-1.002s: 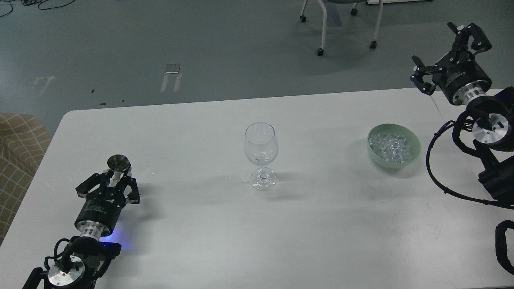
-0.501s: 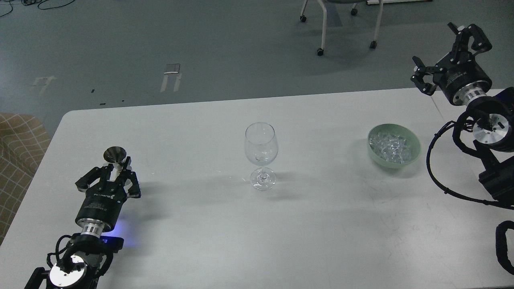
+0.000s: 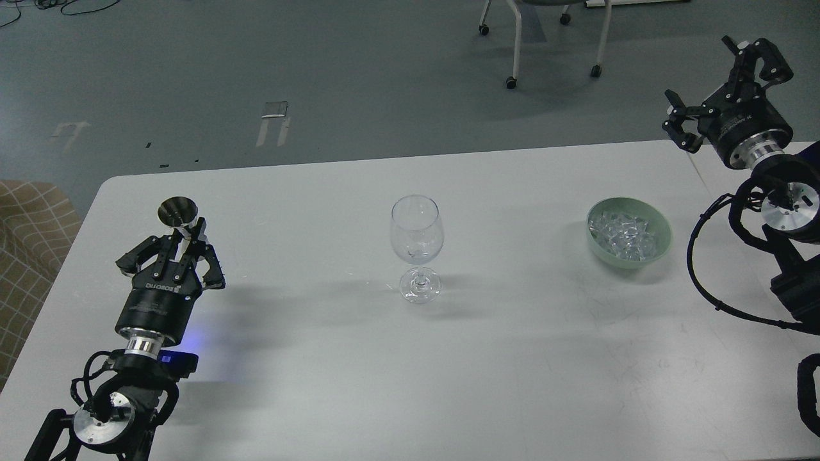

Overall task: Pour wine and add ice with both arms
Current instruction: 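Carry the jigger with the left gripper over the wine glass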

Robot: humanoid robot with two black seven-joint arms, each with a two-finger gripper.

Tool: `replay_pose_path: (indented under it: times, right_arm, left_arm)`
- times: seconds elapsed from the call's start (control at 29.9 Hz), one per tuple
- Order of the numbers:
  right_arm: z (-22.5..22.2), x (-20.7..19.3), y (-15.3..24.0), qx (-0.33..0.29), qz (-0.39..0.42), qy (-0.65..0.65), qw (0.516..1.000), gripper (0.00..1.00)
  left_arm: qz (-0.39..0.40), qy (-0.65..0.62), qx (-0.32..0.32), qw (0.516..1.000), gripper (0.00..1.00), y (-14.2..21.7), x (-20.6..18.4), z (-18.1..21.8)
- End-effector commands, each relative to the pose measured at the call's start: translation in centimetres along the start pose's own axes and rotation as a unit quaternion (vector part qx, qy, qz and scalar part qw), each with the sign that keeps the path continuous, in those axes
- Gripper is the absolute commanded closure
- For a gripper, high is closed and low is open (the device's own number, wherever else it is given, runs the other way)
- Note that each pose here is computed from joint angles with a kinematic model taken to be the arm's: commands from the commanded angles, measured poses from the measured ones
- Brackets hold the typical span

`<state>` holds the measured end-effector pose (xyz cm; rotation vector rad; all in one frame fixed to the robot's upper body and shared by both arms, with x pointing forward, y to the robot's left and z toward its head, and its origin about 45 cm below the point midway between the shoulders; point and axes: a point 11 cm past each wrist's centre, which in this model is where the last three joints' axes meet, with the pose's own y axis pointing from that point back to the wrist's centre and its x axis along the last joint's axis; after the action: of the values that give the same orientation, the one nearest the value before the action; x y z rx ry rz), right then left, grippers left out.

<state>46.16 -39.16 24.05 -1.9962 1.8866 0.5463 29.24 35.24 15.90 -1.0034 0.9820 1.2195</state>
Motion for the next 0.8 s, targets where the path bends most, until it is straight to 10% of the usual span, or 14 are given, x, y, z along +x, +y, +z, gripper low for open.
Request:
replay_pose_path:
  times: [0.0, 0.77]
  right_arm:
    - [0.0, 0.2, 0.1, 0.000, 0.002, 0.001, 1.000, 0.00]
    - [-0.4, 0.4, 0.1, 0.006, 0.004, 0.000, 1.000, 0.00]
  left_arm:
    - [-0.010, -0.009, 0.011, 1.000, 1.00, -0.3, -1.3, 0.1]
    - [0.010, -0.036, 0.156, 0.987, 1.00, -6.5, -7.8, -8.3]
